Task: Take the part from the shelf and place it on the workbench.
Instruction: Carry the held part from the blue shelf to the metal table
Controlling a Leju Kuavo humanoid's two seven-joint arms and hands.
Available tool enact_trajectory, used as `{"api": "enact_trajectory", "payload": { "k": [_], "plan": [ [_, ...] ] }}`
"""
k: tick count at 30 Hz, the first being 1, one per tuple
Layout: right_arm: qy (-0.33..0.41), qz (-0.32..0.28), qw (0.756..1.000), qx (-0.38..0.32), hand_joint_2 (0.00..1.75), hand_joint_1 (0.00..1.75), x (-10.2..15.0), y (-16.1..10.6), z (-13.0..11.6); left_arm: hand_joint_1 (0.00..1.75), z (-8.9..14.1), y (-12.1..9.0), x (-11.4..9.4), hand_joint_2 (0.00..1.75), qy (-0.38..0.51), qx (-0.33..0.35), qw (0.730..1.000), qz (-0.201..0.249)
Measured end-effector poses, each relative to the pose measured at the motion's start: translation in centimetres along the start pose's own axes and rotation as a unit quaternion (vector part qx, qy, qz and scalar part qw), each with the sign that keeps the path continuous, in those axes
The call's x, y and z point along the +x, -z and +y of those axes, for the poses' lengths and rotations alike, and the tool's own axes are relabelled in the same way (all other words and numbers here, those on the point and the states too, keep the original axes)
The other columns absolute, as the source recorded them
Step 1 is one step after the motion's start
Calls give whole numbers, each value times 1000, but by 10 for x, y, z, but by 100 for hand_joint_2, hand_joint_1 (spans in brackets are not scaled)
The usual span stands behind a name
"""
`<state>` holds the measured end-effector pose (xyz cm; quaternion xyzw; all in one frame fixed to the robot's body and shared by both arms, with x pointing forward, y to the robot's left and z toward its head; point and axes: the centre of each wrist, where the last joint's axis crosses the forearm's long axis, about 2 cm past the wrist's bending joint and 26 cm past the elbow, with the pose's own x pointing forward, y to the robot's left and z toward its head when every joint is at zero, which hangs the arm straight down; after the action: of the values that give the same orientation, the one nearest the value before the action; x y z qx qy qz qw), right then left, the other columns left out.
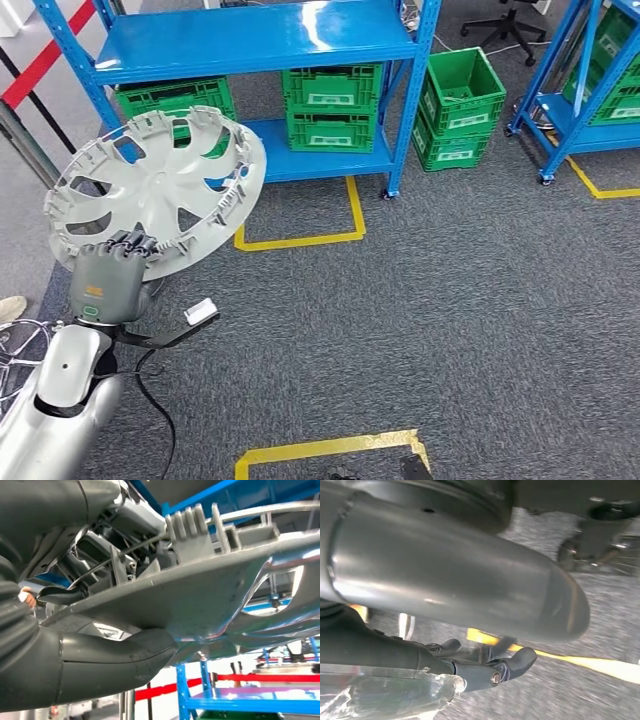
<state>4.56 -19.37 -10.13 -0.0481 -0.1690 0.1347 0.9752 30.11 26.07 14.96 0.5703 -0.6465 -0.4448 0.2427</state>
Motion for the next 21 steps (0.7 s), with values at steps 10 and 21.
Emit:
{"api": "enact_trajectory", "payload": {
  "k": [10, 21],
  "plan": [
    [-6, -6, 1000, -1, 0, 0, 5, 1, -1, 175, -1, -2, -2, 175, -11, -4, 1000, -1],
    [-13, -4, 1000, -2, 0, 0, 2, 0, 2, 175, -3, -8, -2, 175, -18, -10, 1000, 2]
  ]
}}
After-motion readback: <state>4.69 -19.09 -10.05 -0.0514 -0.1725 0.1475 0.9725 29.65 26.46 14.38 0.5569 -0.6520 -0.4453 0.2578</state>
